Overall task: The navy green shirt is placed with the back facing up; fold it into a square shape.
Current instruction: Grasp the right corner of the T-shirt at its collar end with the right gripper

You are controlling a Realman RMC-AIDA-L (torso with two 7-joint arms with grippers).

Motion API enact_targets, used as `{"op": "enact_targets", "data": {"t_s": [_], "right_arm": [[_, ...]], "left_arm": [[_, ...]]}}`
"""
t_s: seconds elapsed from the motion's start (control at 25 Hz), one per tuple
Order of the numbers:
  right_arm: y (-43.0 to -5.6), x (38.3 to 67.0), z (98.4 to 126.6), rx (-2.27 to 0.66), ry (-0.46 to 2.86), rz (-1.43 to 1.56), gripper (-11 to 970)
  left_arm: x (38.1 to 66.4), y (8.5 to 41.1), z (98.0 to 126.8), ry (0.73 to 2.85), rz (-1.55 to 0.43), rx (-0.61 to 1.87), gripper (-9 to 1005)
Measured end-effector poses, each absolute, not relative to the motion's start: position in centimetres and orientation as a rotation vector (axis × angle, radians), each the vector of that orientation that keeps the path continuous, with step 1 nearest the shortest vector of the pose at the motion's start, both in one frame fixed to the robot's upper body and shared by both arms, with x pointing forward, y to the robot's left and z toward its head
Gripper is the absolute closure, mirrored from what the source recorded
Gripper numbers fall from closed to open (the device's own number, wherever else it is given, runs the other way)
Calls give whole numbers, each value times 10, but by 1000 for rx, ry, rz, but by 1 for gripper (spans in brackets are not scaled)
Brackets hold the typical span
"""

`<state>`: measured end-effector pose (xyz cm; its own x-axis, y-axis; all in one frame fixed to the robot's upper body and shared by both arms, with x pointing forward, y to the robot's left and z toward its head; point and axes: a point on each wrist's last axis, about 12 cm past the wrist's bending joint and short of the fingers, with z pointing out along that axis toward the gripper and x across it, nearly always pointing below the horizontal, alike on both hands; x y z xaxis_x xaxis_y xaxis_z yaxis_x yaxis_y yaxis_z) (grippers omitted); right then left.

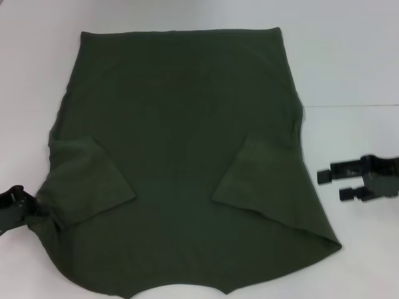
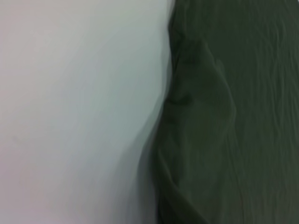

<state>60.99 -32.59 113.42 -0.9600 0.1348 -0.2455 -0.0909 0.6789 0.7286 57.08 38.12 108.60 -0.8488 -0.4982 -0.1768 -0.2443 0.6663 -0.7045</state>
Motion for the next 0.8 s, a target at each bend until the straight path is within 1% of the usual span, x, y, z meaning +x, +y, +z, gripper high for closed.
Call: {"op": "enact_targets", "data": {"t_s": [0.48, 0.8], "right_arm": [[-331, 602, 1110, 213, 2731, 1057, 59], [-323, 602, 1099, 207, 2761, 1009, 59]], "left_arm": [[574, 376, 1087, 2541, -991, -537, 980], [577, 372, 1088, 2543, -996, -510, 980]]}}
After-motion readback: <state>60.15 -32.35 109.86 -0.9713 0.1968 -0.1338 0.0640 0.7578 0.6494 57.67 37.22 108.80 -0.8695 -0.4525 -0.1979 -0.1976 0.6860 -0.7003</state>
